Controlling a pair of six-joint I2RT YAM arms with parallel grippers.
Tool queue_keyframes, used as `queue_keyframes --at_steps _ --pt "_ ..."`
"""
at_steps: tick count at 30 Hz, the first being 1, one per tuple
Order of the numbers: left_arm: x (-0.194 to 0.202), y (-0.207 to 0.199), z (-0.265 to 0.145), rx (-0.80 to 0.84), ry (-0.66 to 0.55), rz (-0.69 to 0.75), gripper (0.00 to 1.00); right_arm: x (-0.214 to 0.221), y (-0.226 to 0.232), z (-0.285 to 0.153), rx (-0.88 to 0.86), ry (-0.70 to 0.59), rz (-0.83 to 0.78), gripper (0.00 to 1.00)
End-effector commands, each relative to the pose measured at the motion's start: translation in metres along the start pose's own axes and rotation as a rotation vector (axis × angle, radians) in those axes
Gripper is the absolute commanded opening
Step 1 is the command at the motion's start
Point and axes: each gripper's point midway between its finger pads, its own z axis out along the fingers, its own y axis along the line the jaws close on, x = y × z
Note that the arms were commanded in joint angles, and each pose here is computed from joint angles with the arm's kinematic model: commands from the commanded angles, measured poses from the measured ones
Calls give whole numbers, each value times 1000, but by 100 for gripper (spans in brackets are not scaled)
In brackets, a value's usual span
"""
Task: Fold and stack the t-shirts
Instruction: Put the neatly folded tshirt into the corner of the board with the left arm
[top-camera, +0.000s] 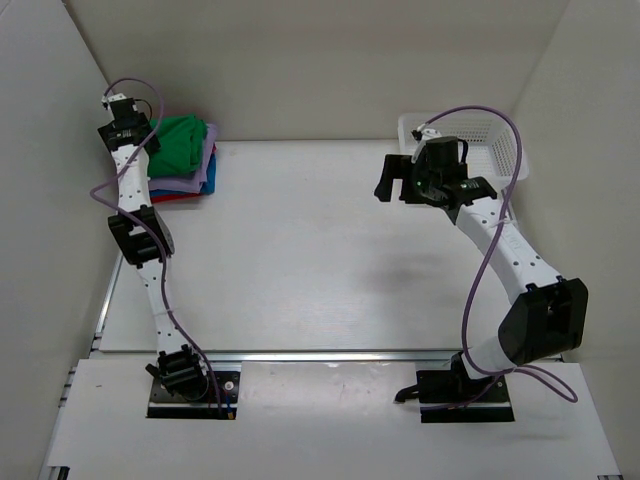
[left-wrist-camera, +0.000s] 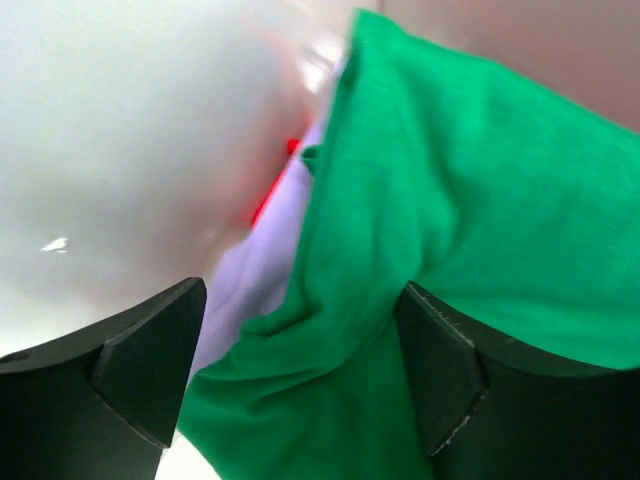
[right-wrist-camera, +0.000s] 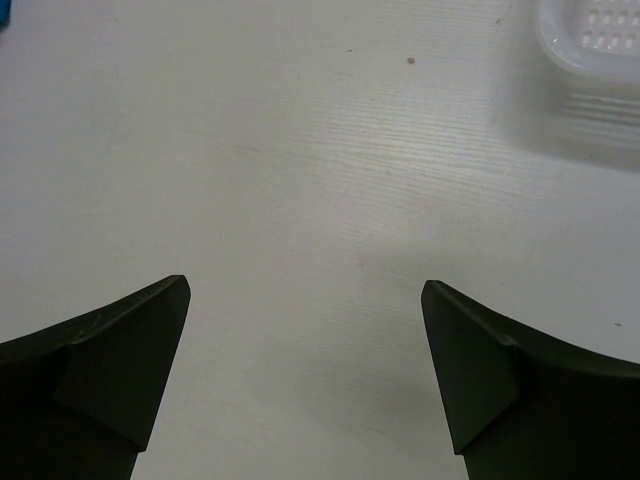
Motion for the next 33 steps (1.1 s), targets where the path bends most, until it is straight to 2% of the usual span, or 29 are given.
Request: queue_keyframes --at_steps 1,5,8,13,16,22,24,27,29,31,33 --pt "-44 18 -25 -31 -88 -103 88 -18 12 -18 7 -59 -16 100" --pt "-85 -1 -62 51 -180 -130 90 -18 13 -23 63 -49 -25 99" --pt "-119 -1 -106 72 -249 -165 90 -16 13 -30 79 -48 -19 99" --pt "-177 32 -202 71 -377 -251 93 -2 -12 -48 145 -36 0 100" --pt "-180 50 -238 106 -373 -248 94 14 -24 -51 98 15 15 99" --pt "-125 41 -303 235 -229 -138 95 54 -53 -51 129 135 63 100" --pt "-92 33 -329 279 -176 -106 99 55 -56 -54 149 117 18 99" --pt "-50 33 -357 255 -156 -67 98 57 -58 -62 147 79 14 99" --pt "-24 42 -366 192 -157 -69 99 48 -54 -69 96 19 25 99" --pt "4 45 -370 222 -147 -95 99 54 -53 -71 76 27 15 100" --pt "47 51 -377 253 -120 -109 99 62 -55 -74 110 51 -11 99"
